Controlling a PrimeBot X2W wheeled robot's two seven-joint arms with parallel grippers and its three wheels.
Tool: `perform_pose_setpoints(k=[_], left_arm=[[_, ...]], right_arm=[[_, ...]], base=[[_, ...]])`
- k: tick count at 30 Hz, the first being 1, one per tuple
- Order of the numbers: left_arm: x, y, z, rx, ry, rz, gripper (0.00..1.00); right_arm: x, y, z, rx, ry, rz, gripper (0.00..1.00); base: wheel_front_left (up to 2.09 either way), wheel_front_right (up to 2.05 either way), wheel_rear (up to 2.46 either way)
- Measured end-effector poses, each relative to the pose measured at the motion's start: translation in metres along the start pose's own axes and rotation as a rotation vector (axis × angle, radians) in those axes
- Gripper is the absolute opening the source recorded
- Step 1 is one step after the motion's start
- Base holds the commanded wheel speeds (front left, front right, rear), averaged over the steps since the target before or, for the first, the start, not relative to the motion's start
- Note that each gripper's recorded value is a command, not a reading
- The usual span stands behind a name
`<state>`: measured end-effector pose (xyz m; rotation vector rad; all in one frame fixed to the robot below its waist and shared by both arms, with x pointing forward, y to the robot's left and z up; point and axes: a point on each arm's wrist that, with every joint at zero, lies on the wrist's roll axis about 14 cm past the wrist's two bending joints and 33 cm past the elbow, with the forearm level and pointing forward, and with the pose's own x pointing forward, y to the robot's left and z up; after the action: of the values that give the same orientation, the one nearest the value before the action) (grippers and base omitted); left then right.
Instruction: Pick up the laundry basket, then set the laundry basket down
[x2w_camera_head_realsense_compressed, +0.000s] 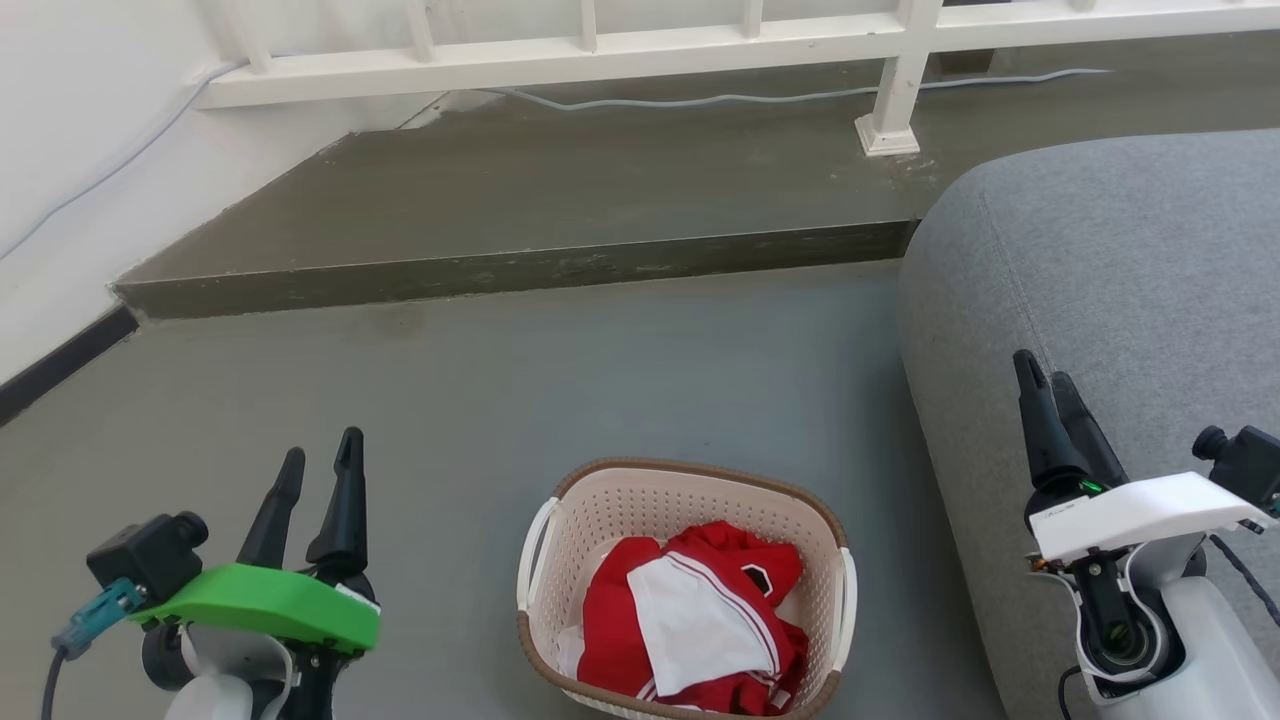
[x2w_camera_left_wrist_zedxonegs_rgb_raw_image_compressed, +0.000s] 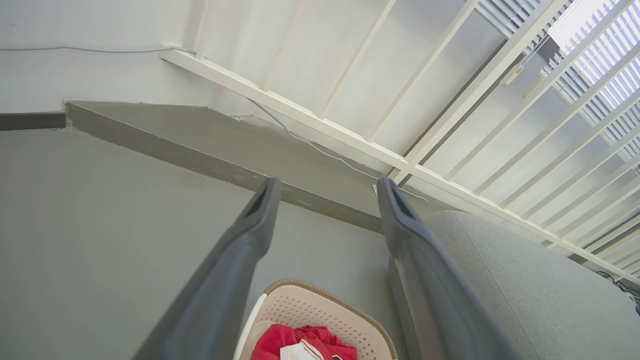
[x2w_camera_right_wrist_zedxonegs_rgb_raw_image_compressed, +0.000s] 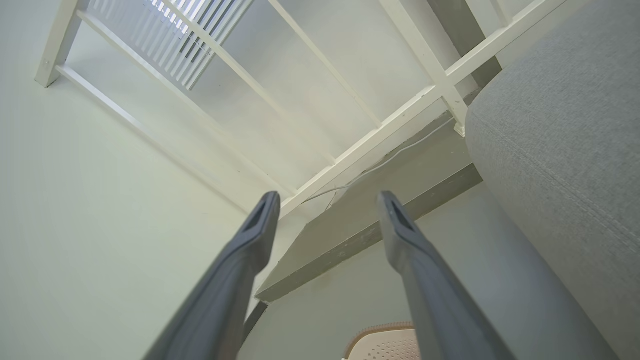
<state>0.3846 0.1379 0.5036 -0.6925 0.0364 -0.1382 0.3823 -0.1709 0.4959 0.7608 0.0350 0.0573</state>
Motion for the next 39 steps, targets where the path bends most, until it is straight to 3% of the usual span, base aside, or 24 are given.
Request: perform_pose_setpoints(k=[39], left_arm=[[0.011,-0.056,0.021,0.496,-0.153,-0.202,1.00]], right_arm=[[0.008,0.038,0.006,-0.464,-0.092,0.145,1.00]], base=[[0.00,0.00,0.00]])
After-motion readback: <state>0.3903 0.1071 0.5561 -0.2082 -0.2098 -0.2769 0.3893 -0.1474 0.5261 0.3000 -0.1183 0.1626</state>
